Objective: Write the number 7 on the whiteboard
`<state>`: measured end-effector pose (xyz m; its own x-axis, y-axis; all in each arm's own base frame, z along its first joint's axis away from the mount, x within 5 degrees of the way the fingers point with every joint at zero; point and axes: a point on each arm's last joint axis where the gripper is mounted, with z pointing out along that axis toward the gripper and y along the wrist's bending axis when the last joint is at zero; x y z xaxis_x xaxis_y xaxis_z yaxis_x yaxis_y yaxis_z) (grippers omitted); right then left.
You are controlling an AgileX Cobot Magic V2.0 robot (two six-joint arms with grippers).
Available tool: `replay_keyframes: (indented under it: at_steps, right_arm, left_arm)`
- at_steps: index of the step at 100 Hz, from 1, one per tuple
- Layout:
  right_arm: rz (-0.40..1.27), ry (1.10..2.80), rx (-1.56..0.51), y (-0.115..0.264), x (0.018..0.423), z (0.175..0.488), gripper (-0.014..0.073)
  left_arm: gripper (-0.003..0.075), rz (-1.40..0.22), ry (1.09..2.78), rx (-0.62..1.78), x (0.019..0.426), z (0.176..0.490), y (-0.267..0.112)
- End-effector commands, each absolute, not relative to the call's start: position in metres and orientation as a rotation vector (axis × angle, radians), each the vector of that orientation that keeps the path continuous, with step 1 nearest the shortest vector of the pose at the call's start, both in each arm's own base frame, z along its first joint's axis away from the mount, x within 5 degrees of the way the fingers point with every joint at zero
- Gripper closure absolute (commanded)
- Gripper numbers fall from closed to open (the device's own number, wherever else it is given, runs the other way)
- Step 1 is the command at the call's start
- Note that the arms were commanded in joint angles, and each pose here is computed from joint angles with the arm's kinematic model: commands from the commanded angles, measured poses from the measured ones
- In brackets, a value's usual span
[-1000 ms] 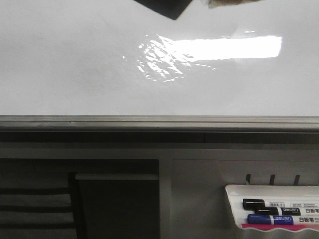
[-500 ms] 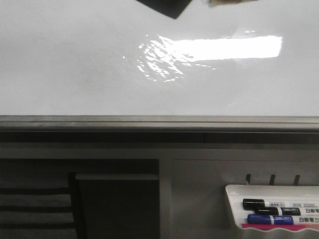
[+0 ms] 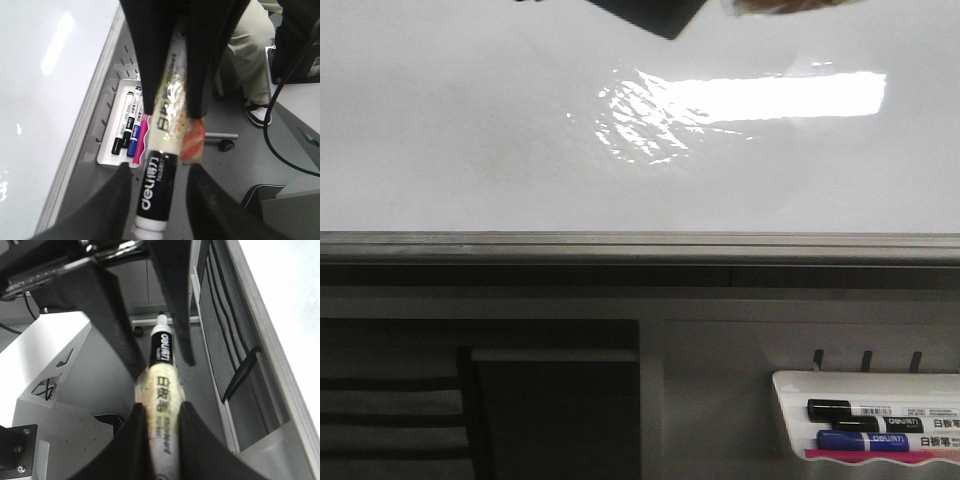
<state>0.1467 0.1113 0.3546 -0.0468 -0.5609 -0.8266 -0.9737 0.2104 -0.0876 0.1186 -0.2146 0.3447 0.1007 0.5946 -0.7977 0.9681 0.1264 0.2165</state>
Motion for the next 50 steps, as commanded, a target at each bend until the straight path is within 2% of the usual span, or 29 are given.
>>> replay_keyframes:
  at_steps: [1, 13, 28, 50]
  right_arm:
    - [0.644, 1.683, -1.369, 0.111, 0.149, 0.369, 0.065]
    - [0.513, 1.83, -1.303, 0.102, 0.154, 0.376, 0.065]
    - [0.358, 1.992, -1.125, 0.087, 0.159, 0.397, 0.065]
    - [0.383, 2.093, -0.884, 0.083, 0.164, 0.403, 0.0649]
  left_arm:
    - [0.0287, -0.572, 1.519, 1.468, 0.118, 0.367, -0.21]
    - [0.0279, -0.567, 1.539, 1.397, 0.12, 0.376, -0.197]
    - [0.0281, -0.547, 1.603, 1.299, 0.123, 0.387, -0.17]
    - [0.0281, -0.474, 1.887, 1.135, 0.129, 0.386, -0.121]
